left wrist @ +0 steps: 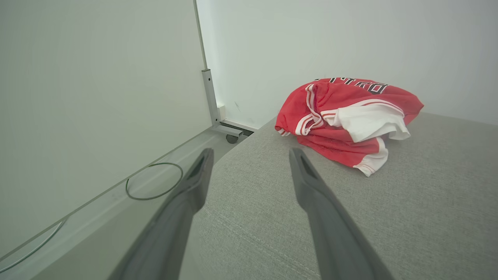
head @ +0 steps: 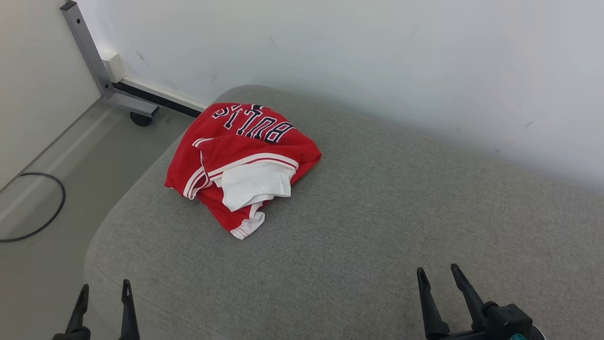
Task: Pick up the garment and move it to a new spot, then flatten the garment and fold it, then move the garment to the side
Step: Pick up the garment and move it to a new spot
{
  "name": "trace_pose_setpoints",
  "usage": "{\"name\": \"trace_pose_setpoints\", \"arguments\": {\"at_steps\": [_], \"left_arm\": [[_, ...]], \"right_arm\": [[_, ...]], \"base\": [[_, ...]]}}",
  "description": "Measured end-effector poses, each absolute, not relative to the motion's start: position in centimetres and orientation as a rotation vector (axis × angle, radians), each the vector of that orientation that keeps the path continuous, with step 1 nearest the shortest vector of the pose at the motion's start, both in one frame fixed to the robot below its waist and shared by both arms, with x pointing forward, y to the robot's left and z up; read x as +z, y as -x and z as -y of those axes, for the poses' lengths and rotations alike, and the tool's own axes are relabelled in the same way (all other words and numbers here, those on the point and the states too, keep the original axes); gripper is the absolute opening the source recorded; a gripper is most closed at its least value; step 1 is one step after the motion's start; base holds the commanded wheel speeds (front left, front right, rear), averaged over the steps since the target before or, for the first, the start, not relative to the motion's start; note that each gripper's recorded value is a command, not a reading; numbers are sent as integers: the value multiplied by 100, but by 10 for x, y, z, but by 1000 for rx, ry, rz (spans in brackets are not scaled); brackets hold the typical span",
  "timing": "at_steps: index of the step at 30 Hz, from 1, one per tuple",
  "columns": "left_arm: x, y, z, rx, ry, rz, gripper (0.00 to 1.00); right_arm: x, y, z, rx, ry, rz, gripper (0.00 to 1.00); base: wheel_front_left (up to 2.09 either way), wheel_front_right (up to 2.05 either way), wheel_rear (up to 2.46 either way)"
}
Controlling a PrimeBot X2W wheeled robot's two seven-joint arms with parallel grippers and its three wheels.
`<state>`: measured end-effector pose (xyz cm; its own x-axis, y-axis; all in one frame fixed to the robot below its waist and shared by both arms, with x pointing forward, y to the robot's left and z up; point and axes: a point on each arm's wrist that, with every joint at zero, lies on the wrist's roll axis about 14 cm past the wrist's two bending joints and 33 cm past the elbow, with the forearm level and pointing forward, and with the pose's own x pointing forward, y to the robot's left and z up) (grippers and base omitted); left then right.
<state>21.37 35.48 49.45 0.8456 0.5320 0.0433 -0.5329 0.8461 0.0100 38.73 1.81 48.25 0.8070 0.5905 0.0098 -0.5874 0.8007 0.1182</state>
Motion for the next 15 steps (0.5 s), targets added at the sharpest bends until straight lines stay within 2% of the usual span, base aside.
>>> {"name": "trace_pose_setpoints", "arguments": {"at_steps": [15], "left_arm": [[492,-211,-359,582,-24,29,100]], "right_arm": [[480,-386,-19,635,-120,-37,100]], "base": [[0,0,0]]}}
